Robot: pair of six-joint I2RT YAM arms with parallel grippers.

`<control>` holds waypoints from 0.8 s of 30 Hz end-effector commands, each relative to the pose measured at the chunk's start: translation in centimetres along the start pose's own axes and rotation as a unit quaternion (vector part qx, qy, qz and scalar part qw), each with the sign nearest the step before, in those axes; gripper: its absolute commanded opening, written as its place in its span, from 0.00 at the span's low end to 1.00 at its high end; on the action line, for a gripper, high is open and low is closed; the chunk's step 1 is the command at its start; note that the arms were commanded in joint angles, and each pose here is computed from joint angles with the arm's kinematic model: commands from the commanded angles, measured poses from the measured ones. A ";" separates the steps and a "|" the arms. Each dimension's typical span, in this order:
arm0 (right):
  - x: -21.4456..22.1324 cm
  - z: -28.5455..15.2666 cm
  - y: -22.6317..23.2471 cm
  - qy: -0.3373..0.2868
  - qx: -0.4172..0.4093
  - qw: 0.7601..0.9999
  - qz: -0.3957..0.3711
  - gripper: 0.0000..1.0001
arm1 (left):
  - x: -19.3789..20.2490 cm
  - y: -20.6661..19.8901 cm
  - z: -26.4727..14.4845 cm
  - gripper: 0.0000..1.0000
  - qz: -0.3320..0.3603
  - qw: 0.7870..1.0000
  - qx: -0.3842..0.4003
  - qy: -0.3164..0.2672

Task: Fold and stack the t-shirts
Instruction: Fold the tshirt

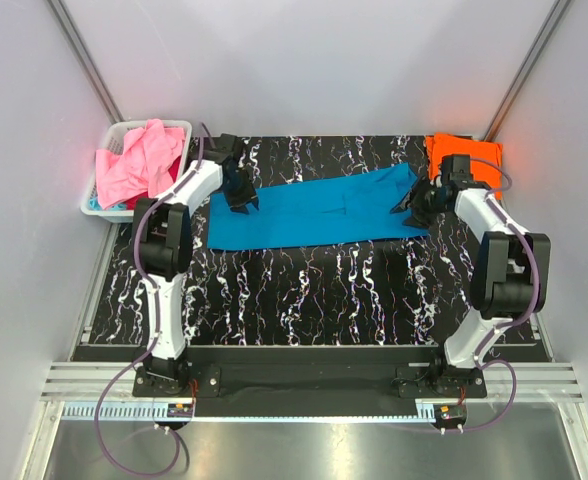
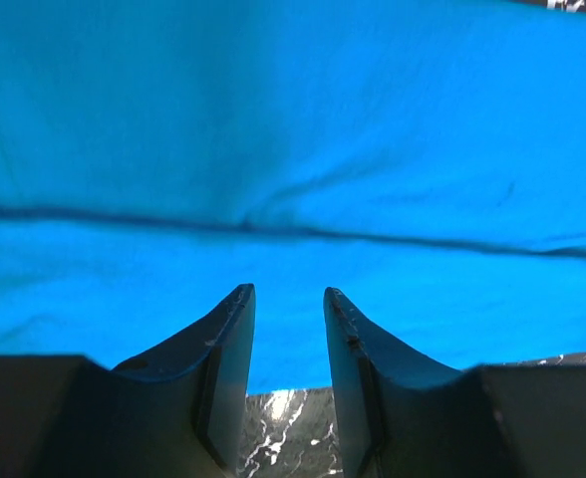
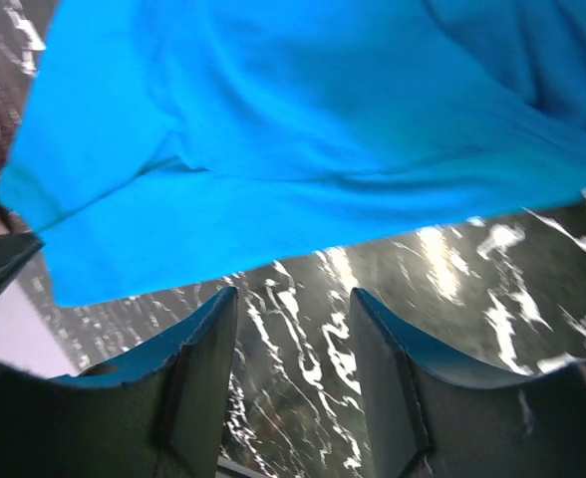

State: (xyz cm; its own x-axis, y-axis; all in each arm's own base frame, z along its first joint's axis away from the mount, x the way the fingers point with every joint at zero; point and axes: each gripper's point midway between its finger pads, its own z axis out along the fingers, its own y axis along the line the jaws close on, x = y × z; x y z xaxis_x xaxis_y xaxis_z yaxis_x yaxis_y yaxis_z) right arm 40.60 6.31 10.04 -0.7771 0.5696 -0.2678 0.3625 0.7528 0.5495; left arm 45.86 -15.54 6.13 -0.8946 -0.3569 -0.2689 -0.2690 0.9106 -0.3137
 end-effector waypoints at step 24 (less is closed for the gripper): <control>-2.3 7.4 -1.7 0.023 0.039 0.998 0.031 0.49 | -1.9 4.1 2.2 0.40 -0.014 0.998 -0.065 -0.001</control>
State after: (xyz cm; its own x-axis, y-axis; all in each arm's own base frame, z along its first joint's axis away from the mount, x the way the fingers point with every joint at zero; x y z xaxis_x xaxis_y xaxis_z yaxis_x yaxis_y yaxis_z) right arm 43.72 6.90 2.66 -0.7884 0.5994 -0.1384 0.4521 0.7171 0.5305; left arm 47.16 -12.44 2.57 -0.8926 -0.3816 -0.2402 -0.3246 0.9135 -0.2452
